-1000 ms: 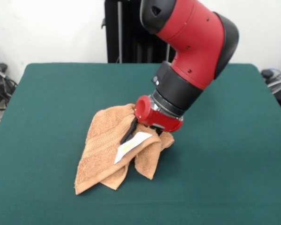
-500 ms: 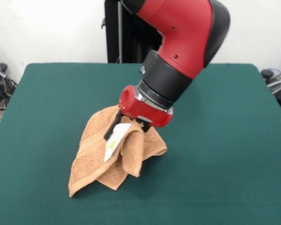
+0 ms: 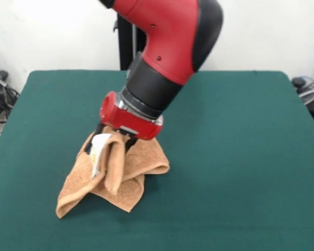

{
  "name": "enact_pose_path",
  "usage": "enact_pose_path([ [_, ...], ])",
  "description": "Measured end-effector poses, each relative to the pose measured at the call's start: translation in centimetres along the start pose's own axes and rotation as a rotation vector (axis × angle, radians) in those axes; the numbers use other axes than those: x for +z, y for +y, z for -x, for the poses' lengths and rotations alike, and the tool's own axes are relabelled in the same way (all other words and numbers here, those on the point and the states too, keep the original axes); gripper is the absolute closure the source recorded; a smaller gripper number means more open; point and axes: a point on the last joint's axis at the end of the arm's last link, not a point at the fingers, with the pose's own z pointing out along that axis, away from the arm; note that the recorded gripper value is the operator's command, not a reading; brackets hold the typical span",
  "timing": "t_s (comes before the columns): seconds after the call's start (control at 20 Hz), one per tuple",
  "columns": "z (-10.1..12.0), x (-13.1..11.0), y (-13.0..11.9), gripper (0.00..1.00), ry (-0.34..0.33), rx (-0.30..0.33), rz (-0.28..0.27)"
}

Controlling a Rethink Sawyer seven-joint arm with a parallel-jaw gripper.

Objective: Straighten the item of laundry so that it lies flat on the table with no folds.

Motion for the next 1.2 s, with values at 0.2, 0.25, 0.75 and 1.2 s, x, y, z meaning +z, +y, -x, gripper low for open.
enact_pose_path([
  [0.2,-0.7,1.0,-0.8,0.00,0.009,0.008,0.013],
  [0.25,-0.8,1.2,-0.8,0.00,0.010,0.006,0.016],
  [0.75,0.0,1.5,0.9,0.00,-0.009,0.024,0.076],
  [1.2,1.2,2.4,1.3,0.00,-0.040,0.085,0.172],
])
